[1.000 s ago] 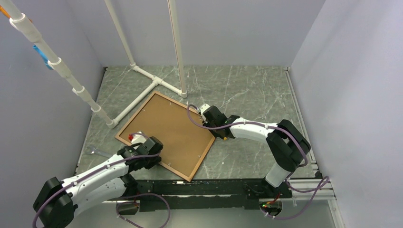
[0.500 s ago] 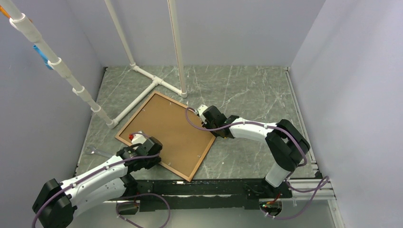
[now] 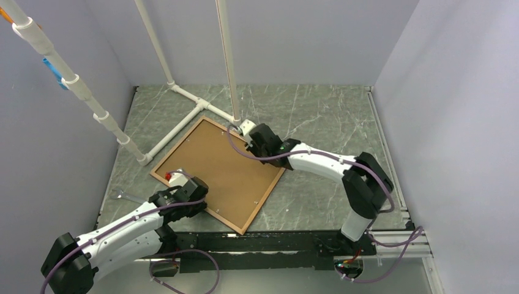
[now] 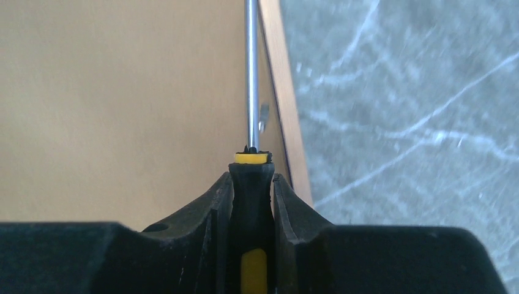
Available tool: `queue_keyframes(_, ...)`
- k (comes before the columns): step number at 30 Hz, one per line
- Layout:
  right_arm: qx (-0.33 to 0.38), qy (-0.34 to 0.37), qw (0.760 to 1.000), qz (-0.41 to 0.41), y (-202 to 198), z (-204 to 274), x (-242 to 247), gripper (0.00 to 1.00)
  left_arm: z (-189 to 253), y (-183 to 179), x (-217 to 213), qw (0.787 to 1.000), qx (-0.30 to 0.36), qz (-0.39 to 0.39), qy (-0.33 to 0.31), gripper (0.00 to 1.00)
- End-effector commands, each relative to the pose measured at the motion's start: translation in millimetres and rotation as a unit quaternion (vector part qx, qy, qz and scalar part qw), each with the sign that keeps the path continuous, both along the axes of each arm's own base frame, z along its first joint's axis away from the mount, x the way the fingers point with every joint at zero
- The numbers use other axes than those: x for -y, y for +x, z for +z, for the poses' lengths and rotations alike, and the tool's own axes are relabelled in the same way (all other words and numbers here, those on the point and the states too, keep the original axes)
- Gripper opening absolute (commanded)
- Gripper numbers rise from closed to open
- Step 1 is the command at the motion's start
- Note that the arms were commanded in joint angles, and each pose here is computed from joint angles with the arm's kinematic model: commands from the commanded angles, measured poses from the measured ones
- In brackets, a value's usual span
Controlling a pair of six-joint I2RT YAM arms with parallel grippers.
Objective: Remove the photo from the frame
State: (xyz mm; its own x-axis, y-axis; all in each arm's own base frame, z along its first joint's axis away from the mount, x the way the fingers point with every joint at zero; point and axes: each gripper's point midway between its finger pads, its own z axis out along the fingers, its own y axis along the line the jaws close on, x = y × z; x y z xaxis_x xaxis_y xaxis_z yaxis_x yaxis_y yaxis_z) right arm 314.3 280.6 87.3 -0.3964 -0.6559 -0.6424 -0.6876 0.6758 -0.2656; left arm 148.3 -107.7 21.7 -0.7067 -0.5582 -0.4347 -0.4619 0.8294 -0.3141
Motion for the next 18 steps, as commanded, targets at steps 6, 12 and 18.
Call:
queue_keyframes(6,-0.032,-0.006,0.999,-0.041,41.6,-2.6,-43.1,0.00,0.4,-3.3,-8.4,1.000,-0.005,0.000,0.022,0.00)
queue_keyframes(12,-0.061,0.006,0.998,-0.015,40.6,-10.9,-62.1,0.00,-1.4,-4.6,-9.1,1.000,-0.008,0.006,0.021,0.00)
queue_keyframes(18,-0.085,-0.007,0.996,-0.020,47.0,-27.8,-71.8,0.00,0.4,-1.7,-5.7,1.000,-0.005,0.000,0.019,0.00)
